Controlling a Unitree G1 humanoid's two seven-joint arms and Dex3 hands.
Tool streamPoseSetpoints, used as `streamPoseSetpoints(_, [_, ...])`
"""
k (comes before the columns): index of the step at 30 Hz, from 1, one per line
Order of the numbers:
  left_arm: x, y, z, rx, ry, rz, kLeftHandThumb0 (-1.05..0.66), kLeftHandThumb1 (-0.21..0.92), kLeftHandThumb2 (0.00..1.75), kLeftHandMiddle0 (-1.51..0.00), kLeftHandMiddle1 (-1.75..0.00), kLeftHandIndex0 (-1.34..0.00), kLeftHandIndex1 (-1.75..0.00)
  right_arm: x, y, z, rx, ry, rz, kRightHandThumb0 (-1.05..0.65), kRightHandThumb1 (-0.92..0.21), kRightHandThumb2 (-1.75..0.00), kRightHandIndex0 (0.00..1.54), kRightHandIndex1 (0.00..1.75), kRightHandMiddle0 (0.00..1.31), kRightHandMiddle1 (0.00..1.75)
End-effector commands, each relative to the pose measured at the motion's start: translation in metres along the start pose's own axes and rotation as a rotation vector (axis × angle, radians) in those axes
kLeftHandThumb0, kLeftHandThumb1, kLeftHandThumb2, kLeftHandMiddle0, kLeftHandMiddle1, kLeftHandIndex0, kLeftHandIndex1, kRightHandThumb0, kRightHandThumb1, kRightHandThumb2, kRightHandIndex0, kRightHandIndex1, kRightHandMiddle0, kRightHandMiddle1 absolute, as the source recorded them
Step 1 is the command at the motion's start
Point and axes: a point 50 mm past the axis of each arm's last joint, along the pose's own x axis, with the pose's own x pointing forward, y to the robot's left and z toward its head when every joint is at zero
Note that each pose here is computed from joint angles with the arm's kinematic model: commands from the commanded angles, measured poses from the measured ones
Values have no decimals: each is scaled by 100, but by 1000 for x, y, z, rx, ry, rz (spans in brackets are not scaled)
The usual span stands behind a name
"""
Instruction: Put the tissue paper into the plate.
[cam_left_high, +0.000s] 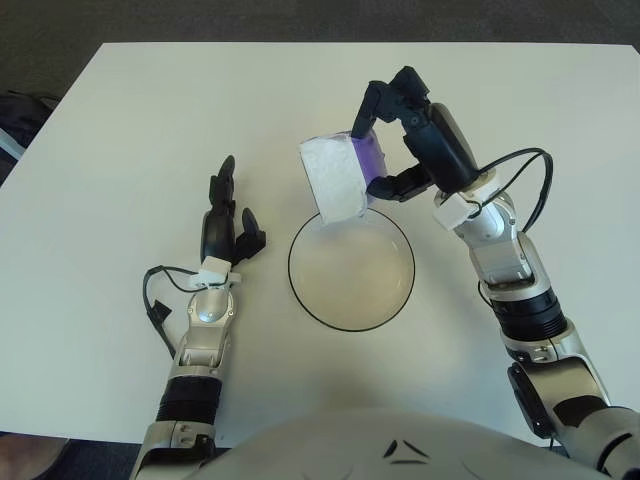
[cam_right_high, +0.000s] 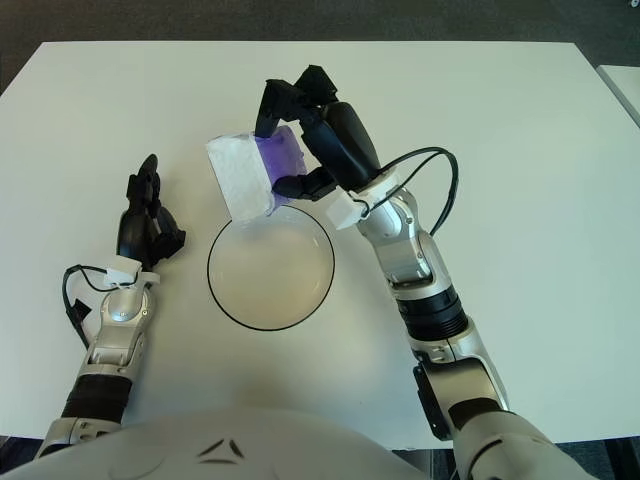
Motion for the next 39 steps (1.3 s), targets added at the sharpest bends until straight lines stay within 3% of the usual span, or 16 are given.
streamPoseSetpoints(1, [-38,2,-48,63,252,-24,-75,92,104,-15,-1,0,-46,-1,-10,6,-4,-66,-1,0,6,-166,98,149,68,175])
streamPoseSetpoints(14, [-38,4,-49,70,284,-46,-83,92,102,-12,0,0,-41,-4,-12,8,-10,-105,110,0,4,-164,96,151,65,175])
streamPoseSetpoints(39, [-35,8,-52,55,300,-68,-87,92,101,-8,0,0,-27,-11,-11,6,-51,-43,250,0,2,-164,94,155,64,175])
